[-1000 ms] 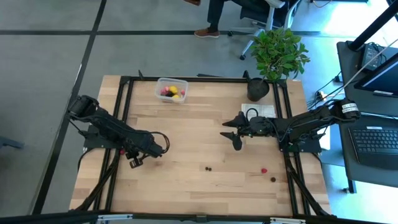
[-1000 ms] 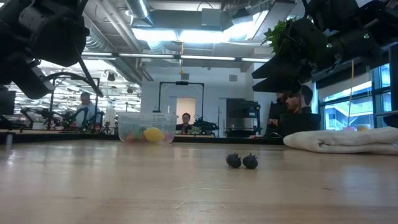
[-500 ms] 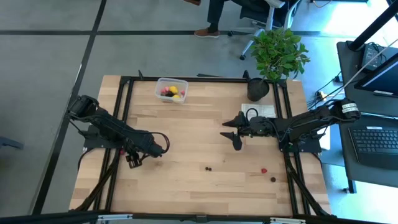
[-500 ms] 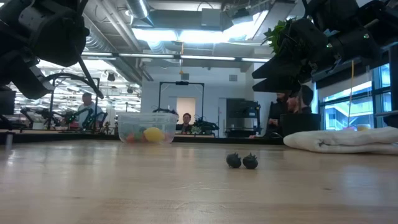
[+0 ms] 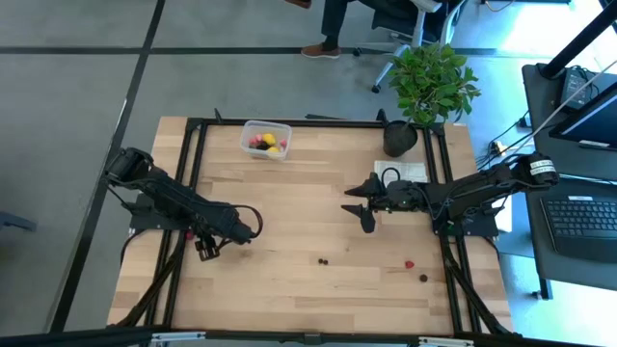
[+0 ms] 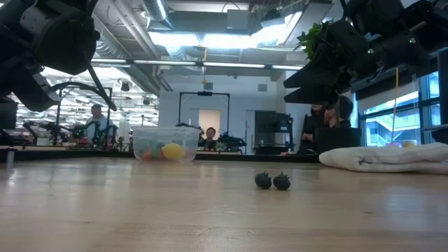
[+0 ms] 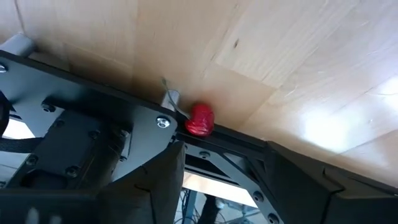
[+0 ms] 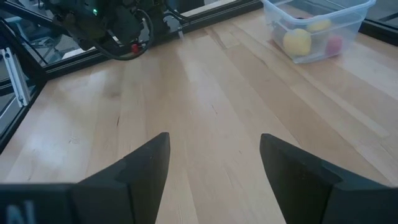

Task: Pick and placing Produce into tupperware
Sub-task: Put the left cherry into the transparent bin

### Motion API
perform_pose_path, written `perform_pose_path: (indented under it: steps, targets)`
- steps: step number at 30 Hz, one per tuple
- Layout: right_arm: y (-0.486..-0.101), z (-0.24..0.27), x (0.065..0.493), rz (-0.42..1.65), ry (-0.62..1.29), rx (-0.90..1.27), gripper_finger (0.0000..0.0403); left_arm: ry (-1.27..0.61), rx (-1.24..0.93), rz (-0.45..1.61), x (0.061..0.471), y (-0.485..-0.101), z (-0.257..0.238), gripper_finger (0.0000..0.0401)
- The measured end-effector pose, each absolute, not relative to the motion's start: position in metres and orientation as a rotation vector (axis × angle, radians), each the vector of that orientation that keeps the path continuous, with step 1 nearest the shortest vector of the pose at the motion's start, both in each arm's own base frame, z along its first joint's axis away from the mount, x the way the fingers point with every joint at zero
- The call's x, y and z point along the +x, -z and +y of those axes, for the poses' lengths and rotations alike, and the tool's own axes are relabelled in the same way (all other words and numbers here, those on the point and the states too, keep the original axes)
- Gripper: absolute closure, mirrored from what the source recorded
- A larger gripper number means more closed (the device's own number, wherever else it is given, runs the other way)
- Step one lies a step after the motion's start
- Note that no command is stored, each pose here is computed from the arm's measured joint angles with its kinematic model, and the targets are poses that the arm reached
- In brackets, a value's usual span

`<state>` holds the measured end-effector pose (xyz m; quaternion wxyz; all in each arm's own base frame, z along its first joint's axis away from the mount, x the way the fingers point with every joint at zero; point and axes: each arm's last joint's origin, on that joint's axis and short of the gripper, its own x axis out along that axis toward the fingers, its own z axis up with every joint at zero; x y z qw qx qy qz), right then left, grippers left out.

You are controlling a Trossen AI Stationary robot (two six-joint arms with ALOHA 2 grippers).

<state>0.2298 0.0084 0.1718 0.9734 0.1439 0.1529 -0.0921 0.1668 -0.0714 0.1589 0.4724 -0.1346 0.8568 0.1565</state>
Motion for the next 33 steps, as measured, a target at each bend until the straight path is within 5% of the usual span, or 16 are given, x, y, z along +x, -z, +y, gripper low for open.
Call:
perform_pose_path:
  steps: [33]
  targets:
    - [-0.176, 0.009, 0.231, 0.261, 0.182, 0.324, 0.0151, -0.338, -0.059, 2.258, 0.161, -0.111, -0.092, 0.0216]
